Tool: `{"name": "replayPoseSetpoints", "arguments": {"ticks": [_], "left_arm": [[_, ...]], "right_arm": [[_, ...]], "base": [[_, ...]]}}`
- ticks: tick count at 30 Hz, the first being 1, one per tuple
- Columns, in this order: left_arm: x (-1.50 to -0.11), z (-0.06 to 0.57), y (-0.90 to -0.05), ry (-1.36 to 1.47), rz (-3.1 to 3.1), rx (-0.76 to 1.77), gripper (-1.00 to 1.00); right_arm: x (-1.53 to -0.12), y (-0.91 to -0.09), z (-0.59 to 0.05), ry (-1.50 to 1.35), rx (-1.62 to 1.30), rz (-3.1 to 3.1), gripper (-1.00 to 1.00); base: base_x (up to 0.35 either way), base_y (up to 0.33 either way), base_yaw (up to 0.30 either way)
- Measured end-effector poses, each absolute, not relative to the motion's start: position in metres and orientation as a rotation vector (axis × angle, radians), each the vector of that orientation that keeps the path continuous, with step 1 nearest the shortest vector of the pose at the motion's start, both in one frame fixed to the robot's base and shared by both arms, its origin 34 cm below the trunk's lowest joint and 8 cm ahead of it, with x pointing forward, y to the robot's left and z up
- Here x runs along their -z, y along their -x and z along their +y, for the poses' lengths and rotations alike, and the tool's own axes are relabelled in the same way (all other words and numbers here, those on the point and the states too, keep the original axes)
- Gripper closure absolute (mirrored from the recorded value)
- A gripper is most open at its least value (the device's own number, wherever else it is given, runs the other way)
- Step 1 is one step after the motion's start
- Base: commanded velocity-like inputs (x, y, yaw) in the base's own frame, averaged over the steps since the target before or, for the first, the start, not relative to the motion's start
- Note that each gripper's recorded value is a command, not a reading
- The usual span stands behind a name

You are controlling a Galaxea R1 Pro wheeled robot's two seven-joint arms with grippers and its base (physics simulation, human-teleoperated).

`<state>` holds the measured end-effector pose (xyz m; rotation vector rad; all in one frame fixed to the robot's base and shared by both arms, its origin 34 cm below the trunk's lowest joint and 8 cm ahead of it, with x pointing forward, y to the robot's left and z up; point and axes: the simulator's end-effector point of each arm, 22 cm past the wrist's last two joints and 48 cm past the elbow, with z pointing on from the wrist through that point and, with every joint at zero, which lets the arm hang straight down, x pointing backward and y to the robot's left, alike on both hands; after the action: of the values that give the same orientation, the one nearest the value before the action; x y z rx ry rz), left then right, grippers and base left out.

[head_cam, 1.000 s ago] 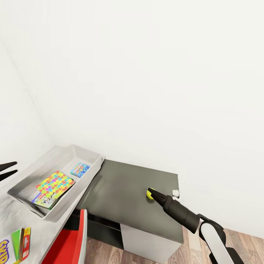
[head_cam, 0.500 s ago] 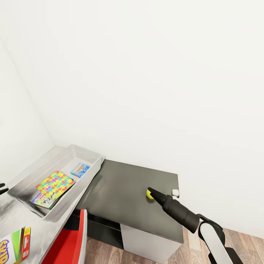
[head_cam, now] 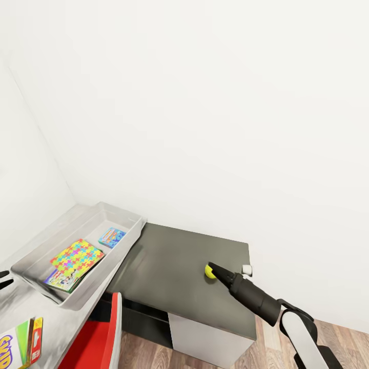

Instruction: Put all the toys in the child's room - the three board games (two on the bed and one on the table), the two jigsaw puzzles on the table, and the tennis ball on the table - inside the toy box on the table in the child's room.

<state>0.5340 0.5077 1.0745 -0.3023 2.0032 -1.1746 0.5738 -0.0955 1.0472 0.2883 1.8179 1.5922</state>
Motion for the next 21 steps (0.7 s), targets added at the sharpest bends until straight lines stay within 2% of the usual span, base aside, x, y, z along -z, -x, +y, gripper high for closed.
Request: {"name": "replayPoseSetpoints", "arguments": {"ticks": [21], "left_arm": [[-1.0716, 0.5053, -0.5321, 0.307, 2.005, 1.182, -1.0]], "right_arm": [[-1.0473, -0.5738, -0.0963, -0.286, -1.591, 1.818, -1.0]], "base": [[0.0, 0.0, 0.0]]}}
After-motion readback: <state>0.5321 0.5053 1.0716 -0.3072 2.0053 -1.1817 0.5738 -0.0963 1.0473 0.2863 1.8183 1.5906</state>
